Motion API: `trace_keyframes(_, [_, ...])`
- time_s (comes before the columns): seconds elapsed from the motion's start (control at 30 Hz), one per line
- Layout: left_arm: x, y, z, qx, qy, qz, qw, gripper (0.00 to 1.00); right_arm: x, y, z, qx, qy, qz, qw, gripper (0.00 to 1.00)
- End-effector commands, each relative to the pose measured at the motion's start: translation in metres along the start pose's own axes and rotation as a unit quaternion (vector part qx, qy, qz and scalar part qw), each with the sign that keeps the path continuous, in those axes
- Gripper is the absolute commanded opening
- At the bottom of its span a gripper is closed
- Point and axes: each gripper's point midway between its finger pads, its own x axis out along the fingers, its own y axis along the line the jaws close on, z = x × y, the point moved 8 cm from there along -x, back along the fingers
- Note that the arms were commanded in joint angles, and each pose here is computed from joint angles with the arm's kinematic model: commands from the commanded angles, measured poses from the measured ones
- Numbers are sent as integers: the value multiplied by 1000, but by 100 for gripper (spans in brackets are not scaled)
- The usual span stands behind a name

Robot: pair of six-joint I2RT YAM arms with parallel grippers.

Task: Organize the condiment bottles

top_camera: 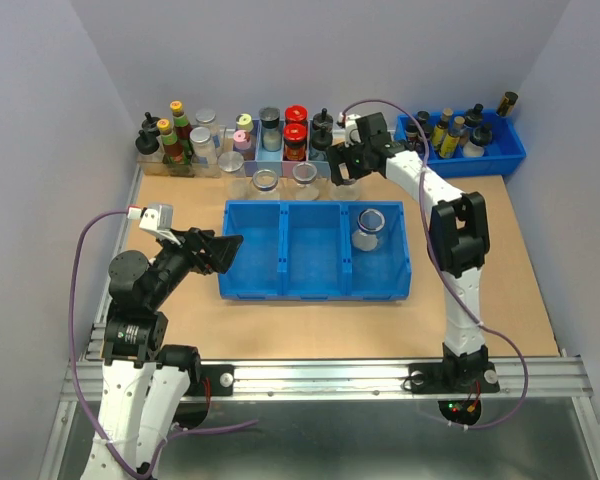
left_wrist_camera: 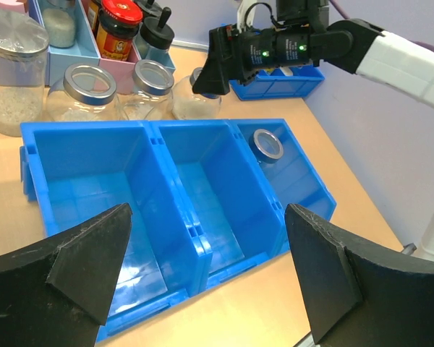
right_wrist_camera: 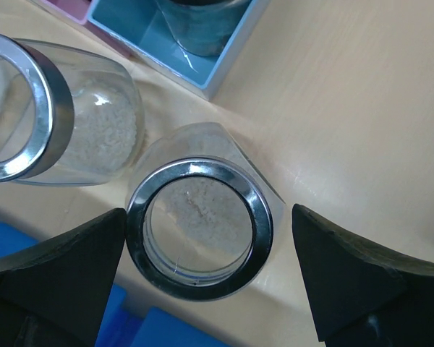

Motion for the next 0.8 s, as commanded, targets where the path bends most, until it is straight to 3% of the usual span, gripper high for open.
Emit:
trace_keyframes(0.0, [-1,-7,12,23,-20,-11,999,99,-3,-1,20,-8,-25,1,1000,100])
trace_keyframes(0.13, [-1,-6,12,23,-19,-7,1000,99,-2,0,23,-2,-29,1,1000,95])
trace_keyframes(0.23, [-1,-5,10,23,-18,-6,1000,99,-3,-3,27,4,-34,-12,999,69])
trace_keyframes(0.27, [-1,-5,10,23,-20,-6,1000,99,-5,-3,29,5,-37,-14,999,42])
trace_keyframes(0.37, [-1,-4,9,21,-19,-4,1000,99,-10,-6,31,16,-41,-38,998,1])
trace_keyframes(0.6, [0,-2,6,18,-21,-5,1000,99,-65,-20,58,87,-99,-163,978,0])
trace_keyframes(0.77, [0,-3,9,20,-27,-7,999,99,-135,-20,96,144,-192,-209,948,0])
